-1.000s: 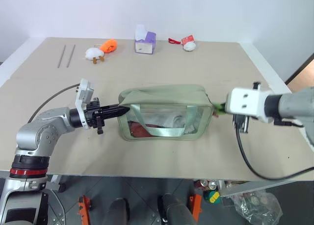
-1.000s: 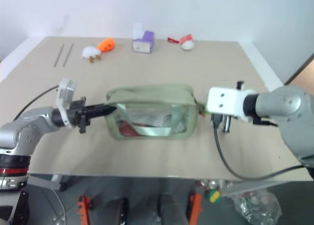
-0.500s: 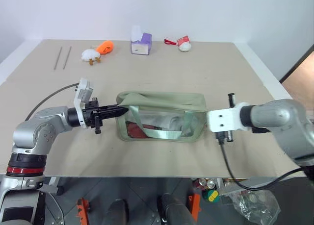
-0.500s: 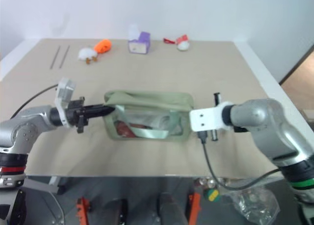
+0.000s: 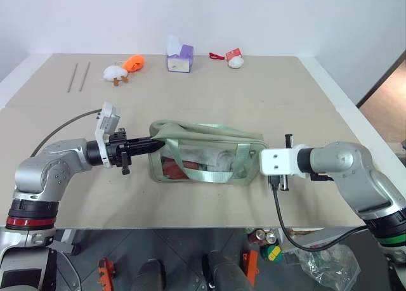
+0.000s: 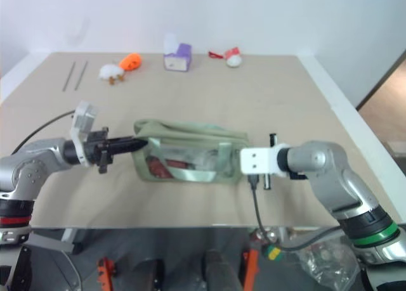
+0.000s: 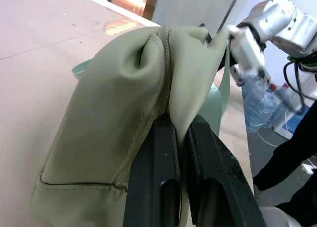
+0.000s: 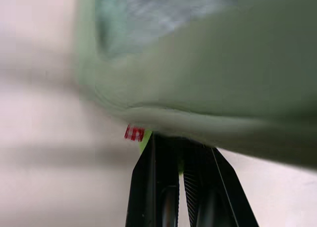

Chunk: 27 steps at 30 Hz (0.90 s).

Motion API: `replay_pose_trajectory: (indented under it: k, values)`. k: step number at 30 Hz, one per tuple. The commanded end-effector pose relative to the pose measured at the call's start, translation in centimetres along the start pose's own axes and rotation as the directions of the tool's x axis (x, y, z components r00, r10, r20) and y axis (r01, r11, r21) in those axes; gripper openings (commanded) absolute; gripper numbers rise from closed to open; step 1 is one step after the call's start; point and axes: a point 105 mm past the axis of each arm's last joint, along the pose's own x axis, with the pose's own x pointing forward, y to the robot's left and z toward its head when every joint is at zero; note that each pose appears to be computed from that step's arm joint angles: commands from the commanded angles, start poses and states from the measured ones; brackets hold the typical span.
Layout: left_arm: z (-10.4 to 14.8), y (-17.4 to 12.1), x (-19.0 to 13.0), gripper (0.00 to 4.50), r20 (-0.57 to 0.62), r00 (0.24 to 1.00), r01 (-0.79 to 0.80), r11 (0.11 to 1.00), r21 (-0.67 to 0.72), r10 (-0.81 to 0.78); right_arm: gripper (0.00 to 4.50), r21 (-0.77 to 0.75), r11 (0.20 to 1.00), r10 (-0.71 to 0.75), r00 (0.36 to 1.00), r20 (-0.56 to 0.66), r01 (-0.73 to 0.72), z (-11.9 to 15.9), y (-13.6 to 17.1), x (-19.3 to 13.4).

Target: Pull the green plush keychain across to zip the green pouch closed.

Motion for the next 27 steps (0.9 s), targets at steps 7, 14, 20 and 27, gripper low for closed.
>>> replay_pose_trajectory:
  k: [7,14,20,27]
  values:
    - [2.5,0.2,-1.2,2.09,0.118,0.992,-0.047,0.999,-0.009,0.048,1.7,0.401,0.916,-0.132,0.954,0.268,0.014,1.5,-3.5,-6.0]
    - [3.5,-0.9,-2.3,4.14,0.141,0.989,-0.05,0.999,0.009,0.049,4.11,0.502,0.865,-0.14,0.964,0.226,0.008,-1.0,-2.0,-7.0]
    - [3.1,-0.5,-5.9,4.14,0.149,0.973,-0.175,0.984,-0.01,0.175,4.41,0.566,0.821,-0.202,0.966,0.163,0.077,-3.1,-2.0,-9.3]
    - [2.4,1.4,-10.6,4.14,0.242,0.895,-0.356,0.927,-0.122,0.375,4.41,0.724,0.684,-0.347,0.913,0.217,0.088,-4.5,-1.9,-11.7]
